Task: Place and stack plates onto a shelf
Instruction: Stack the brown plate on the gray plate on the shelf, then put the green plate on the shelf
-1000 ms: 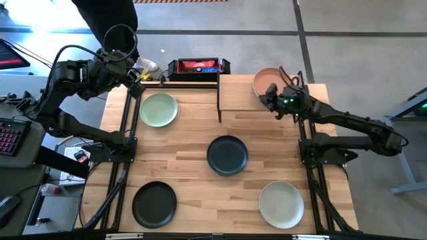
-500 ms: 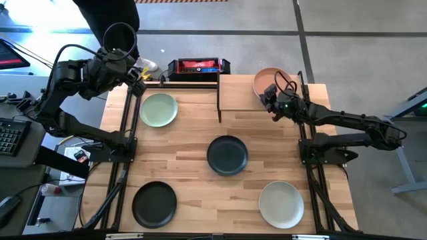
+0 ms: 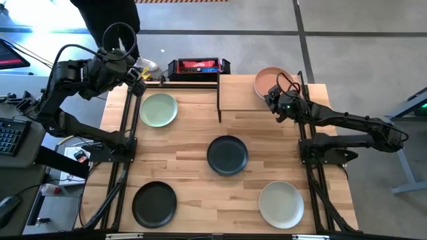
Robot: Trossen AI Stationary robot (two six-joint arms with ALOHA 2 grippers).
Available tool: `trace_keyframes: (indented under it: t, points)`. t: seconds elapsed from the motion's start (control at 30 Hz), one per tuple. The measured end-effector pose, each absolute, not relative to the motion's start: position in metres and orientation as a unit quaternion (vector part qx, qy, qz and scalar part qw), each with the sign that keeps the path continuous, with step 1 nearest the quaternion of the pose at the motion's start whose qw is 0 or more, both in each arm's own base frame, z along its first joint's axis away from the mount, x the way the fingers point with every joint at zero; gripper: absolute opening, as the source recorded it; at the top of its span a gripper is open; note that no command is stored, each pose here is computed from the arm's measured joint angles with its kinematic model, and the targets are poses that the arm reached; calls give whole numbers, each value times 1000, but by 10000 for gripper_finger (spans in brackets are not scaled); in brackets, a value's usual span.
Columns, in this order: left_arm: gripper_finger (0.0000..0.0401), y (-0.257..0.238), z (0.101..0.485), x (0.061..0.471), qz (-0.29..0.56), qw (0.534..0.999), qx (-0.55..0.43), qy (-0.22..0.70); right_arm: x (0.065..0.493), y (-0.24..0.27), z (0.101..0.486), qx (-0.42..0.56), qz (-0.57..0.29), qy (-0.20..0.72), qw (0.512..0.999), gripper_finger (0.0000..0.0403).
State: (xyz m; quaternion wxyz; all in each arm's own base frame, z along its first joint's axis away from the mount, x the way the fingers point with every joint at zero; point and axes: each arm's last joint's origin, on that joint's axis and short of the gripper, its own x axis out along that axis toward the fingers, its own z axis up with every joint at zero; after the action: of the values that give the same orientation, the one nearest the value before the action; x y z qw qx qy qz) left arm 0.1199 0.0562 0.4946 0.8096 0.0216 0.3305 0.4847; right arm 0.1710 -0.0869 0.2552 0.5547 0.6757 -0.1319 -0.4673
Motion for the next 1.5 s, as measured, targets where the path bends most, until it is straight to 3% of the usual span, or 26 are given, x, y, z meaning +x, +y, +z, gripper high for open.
trace_keyframes:
  t: [0.4,0.8,1.1,1.5]
  points:
    - [99,56,495,120,487,810,15,327,150,-80,268,660,-471,-160,563,87]
    - [99,57,486,136,429,828,-32,359,162,-74,297,633,-306,-139,698,87]
    - [99,67,443,169,442,781,-76,435,165,-68,293,620,-241,-38,746,87]
    - [99,76,357,198,470,687,-129,539,165,-68,293,541,-241,-12,806,87]
